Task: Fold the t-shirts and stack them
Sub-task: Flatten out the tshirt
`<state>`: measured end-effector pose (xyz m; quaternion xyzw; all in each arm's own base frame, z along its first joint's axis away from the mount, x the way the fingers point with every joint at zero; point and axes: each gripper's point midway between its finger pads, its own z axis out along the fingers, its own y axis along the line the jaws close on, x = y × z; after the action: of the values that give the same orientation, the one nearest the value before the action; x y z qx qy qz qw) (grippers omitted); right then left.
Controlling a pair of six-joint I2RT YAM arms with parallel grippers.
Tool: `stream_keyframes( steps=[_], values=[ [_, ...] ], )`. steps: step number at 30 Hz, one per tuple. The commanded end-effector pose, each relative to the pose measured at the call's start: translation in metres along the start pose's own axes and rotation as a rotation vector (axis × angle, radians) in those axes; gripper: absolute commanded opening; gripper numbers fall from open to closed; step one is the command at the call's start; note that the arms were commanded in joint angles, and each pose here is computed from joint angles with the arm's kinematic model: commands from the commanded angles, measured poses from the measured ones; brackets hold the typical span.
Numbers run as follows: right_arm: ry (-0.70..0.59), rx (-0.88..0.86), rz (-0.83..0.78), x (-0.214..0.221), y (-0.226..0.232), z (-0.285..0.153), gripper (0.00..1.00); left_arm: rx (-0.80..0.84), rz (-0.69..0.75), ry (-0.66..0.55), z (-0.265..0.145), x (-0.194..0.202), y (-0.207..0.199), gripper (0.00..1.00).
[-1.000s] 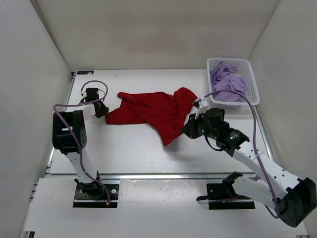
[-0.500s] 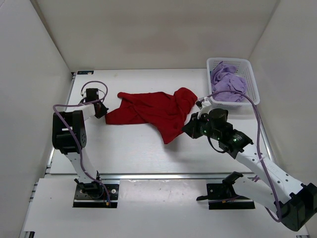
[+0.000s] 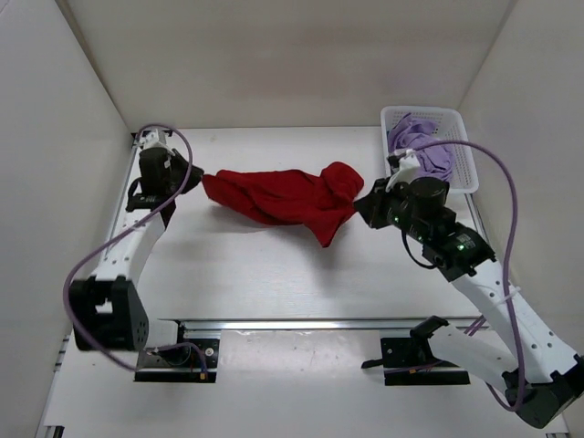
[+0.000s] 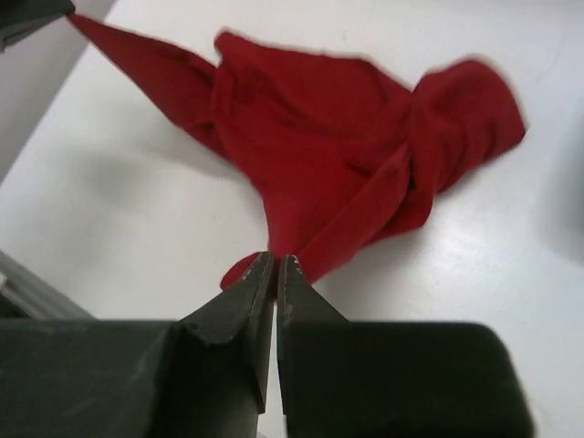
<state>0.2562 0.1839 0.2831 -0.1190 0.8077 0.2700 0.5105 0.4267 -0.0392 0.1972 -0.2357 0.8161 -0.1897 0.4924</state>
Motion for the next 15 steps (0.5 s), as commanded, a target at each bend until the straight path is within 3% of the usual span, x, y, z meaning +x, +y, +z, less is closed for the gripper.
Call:
stream_keyframes(
  steps=[1, 7, 11, 12, 15],
  values=[
    [-0.148, 0.096, -0.071, -0.068, 0.008, -0.030, 0.00, 0.233, -0.007, -0.074, -0.053, -0.035, -0.063, 0.00],
    [-0.356, 0.210, -0.165, -0.189, 0.044, -0.099, 0.00, 0.511, -0.050, -0.286, -0.170, -0.130, -0.121, 0.00],
    [-0.494, 0.240, -0.198, -0.263, 0.058, -0.132, 0.00, 0.567, -0.010, -0.445, -0.242, -0.189, -0.143, 0.00],
    [-0.560, 0.271, -0.187, -0.283, 0.055, -0.149, 0.00, 0.561, 0.002, -0.460, -0.245, -0.195, -0.146, 0.00],
    [-0.626, 0.305, -0.240, -0.307, 0.062, -0.146, 0.00, 0.548, 0.037, -0.493, -0.255, -0.213, -0.158, 0.00]
  ],
)
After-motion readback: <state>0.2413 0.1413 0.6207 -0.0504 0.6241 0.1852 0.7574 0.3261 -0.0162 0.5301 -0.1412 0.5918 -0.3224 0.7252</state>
